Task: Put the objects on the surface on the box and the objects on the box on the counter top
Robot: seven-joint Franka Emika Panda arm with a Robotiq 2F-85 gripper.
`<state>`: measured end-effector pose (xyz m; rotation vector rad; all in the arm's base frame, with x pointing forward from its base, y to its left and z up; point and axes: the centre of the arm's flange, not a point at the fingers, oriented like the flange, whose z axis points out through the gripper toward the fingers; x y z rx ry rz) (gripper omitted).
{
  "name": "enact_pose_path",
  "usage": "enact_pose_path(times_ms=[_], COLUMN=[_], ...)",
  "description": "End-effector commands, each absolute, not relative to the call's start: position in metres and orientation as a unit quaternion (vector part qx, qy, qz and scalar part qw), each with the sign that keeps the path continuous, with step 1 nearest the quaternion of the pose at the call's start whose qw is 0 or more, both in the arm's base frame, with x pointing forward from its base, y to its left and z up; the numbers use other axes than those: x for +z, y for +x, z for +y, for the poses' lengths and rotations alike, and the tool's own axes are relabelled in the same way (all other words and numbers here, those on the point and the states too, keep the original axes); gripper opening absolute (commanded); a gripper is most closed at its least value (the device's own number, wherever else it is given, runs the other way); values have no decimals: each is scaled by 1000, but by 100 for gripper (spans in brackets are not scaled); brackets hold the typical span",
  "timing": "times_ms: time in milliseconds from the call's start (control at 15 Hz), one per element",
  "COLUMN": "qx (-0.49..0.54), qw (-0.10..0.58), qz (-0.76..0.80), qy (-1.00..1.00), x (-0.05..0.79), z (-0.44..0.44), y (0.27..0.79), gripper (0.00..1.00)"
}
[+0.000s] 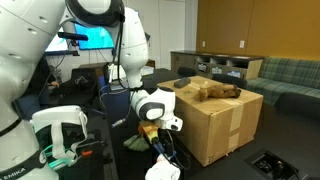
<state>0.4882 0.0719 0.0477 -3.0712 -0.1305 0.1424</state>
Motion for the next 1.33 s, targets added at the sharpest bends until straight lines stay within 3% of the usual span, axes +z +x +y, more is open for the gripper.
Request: enact_pose_path(times_ms=[0, 333, 800, 1267], qx=[97, 120, 73, 90], qw=[18, 13, 16, 6], qz=[-48, -46, -45, 51], qy=[-994, -992, -996, -995], x=[49, 56, 102, 140], z=[63, 69, 87, 69], y=[458, 439, 459, 478], gripper=[100, 100, 100, 100])
